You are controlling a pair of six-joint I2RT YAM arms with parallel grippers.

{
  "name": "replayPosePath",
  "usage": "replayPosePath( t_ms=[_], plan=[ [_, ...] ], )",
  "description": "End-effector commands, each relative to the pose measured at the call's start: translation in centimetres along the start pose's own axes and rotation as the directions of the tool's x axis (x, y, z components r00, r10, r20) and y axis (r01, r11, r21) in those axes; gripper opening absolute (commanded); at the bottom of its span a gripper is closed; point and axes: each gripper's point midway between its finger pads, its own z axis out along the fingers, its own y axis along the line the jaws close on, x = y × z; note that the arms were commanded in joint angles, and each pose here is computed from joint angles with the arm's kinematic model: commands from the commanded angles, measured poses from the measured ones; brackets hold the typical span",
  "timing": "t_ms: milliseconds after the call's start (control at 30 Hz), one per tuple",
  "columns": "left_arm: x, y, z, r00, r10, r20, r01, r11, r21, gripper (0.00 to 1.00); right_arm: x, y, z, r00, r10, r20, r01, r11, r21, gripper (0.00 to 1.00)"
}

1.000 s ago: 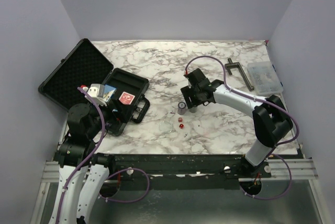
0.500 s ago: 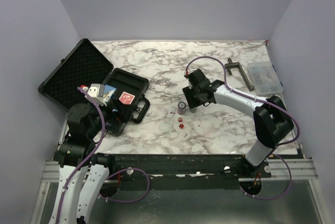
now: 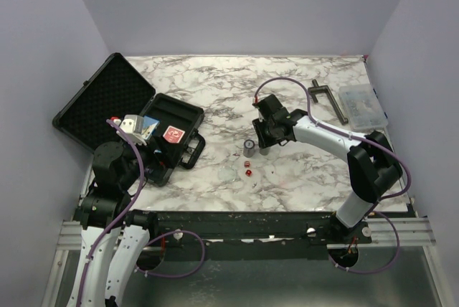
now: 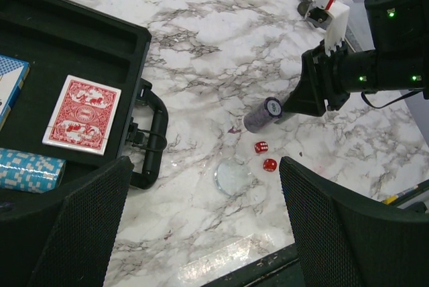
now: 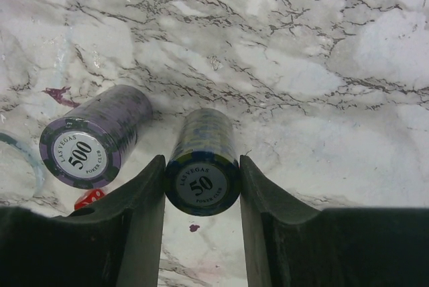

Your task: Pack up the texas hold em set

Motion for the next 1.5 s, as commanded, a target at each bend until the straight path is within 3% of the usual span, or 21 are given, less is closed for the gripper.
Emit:
replayPosePath(
  t_ms=[0,300,467,567,967,1267,1467],
  plan=[
    [0.1,-0.4,0.2,1.0,0.015,-0.005,-0.014,0.999,0.03,0.9,-0.5,0.2,-1.4,1.0,0.008,-0.01,-0.008,1.0,-0.016,0.01],
    [0.2,-0.3,0.4,1.0,0.017,0.002,-0.017,0.999,0.032,0.88,-3.2,-1.8,-6.0,0.994,0.039,0.102,-0.048,0.995,0.084,0.01],
    [0.4,-0.9,0.8,0.999,0.034,0.021,-0.035,0.995,0.088,0.86,-4.2,-1.9,-8.9,0.98,0.074,0.184,-0.087,0.994,0.061,0.01],
    [0.5,0.7,1.3,0.999,0.024,0.033,-0.024,1.0,0.01,0.85,-4.7,-2.1,-10.9,0.966,0.092,0.241,-0.107,0.993,0.048,0.01],
    [0.3,-0.9,3.3,0.998,0.038,-0.052,-0.034,0.997,0.067,0.82,-3.9,-1.8,-16.7,0.882,0.241,0.406,-0.226,0.97,-0.085,0.01],
    [-2.0,-5.0,4.5,0.977,0.212,-0.019,-0.205,0.964,0.17,0.81,-3.0,-0.3,-18.6,0.852,0.343,0.395,-0.278,0.936,-0.214,0.01],
    [-2.6,-7.6,4.7,0.93,0.365,0.043,-0.362,0.888,0.285,0.82,-2.2,1.2,-19.5,0.853,0.379,0.359,-0.277,0.912,-0.304,0.01]
  ],
)
